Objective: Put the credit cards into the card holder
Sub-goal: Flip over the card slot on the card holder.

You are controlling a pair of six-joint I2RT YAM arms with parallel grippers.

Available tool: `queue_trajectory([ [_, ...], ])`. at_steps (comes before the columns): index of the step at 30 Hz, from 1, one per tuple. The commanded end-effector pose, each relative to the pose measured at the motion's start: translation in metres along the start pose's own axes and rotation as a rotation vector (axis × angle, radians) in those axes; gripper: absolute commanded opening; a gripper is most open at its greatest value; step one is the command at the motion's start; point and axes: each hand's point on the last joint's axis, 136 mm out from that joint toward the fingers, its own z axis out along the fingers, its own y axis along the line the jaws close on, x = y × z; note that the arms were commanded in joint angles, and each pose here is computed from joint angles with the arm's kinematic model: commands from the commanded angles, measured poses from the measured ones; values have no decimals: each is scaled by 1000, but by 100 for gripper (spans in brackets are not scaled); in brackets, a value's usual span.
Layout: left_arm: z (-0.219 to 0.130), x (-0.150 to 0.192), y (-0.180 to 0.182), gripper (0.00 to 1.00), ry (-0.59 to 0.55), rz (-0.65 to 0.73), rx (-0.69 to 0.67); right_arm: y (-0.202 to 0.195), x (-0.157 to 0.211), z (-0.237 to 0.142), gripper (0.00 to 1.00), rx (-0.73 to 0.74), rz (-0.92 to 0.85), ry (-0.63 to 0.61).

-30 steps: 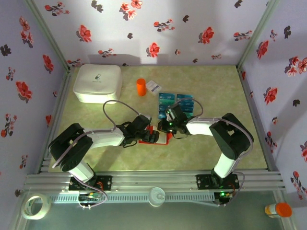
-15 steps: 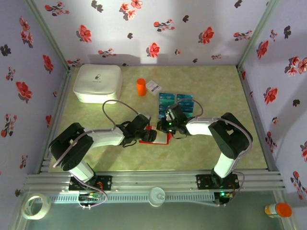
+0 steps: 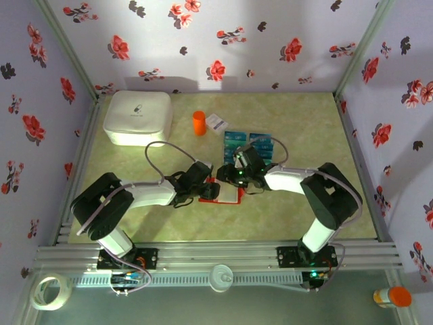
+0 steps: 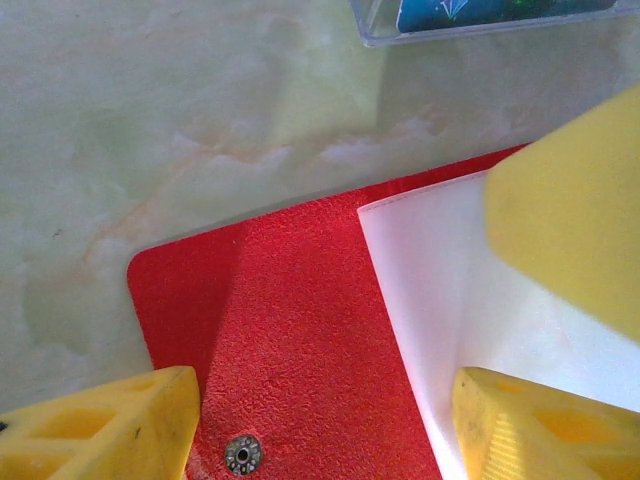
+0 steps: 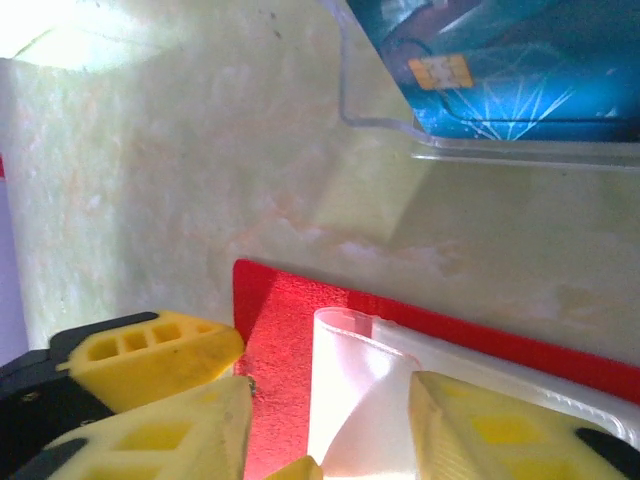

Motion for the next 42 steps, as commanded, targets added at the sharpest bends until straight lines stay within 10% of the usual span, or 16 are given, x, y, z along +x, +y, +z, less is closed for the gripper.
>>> queue_trajectory([
  [1, 11, 34, 6, 67, 108, -1, 4, 2, -6, -13, 51, 22, -15, -30],
  [17, 6, 28, 2, 67, 87, -6, 21, 7, 5, 12, 54, -64, 53, 33],
  [30, -38, -19, 1, 94, -82, -62, 56, 41, 4, -2, 52, -158, 75, 30],
  [42, -73, -34, 36, 98, -167, -192, 26, 58, 12, 14, 55, -149, 76, 35],
])
